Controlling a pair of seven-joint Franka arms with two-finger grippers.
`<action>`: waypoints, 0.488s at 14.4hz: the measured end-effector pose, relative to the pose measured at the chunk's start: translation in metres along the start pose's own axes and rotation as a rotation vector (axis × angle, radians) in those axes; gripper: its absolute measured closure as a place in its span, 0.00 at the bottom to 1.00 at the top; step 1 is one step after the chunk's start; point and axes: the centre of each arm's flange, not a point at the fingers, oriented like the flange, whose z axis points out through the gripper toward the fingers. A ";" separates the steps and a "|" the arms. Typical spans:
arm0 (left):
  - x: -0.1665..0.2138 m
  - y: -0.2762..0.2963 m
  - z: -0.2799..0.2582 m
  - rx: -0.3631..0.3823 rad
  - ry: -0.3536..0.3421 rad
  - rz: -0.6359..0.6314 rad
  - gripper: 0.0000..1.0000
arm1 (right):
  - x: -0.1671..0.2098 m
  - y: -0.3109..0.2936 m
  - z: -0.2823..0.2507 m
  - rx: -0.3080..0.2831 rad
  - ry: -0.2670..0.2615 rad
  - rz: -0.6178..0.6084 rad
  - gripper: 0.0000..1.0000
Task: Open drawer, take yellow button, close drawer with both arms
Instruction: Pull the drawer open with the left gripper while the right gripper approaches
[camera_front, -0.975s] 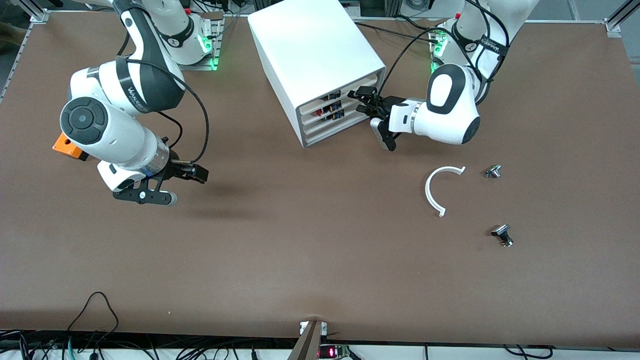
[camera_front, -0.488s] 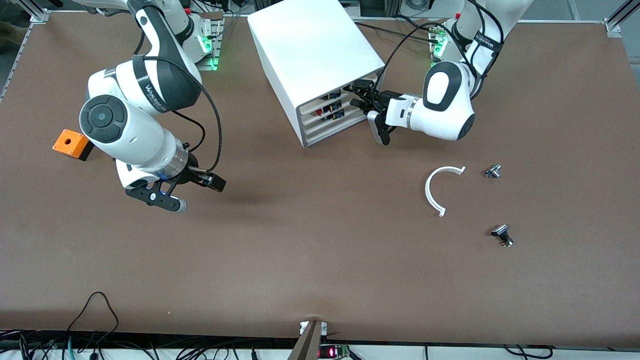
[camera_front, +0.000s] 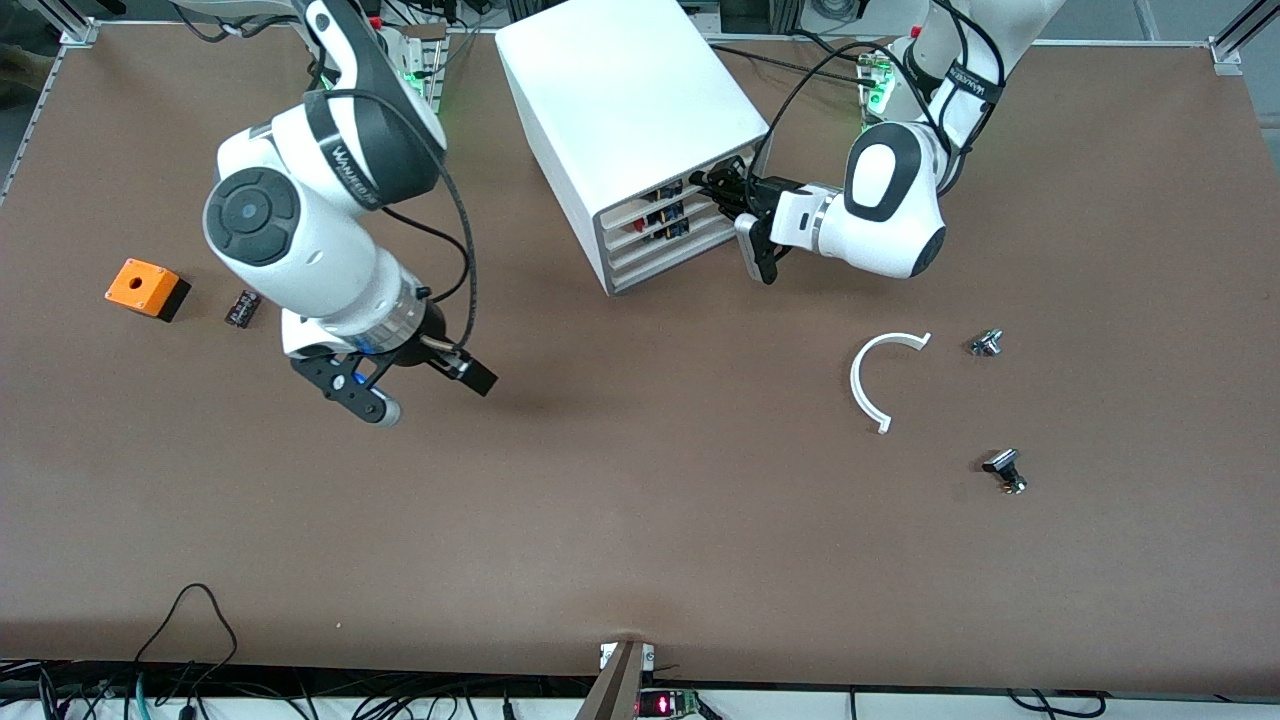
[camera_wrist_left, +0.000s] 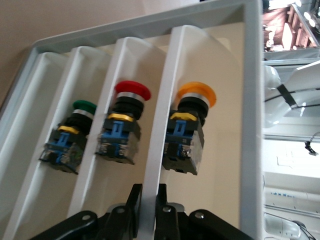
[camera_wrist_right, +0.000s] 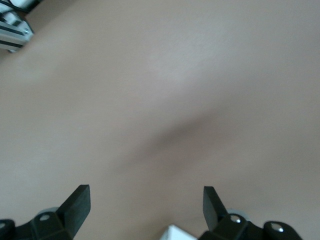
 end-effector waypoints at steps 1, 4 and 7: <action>0.000 0.000 -0.001 0.000 0.001 0.002 0.85 | -0.008 -0.010 -0.002 0.011 0.001 0.032 0.00; 0.006 -0.010 -0.024 0.003 0.045 -0.005 0.85 | -0.025 -0.029 0.000 0.026 -0.005 0.104 0.00; 0.024 -0.034 -0.080 0.033 0.086 0.015 0.85 | -0.037 -0.035 0.000 0.022 -0.028 0.169 0.00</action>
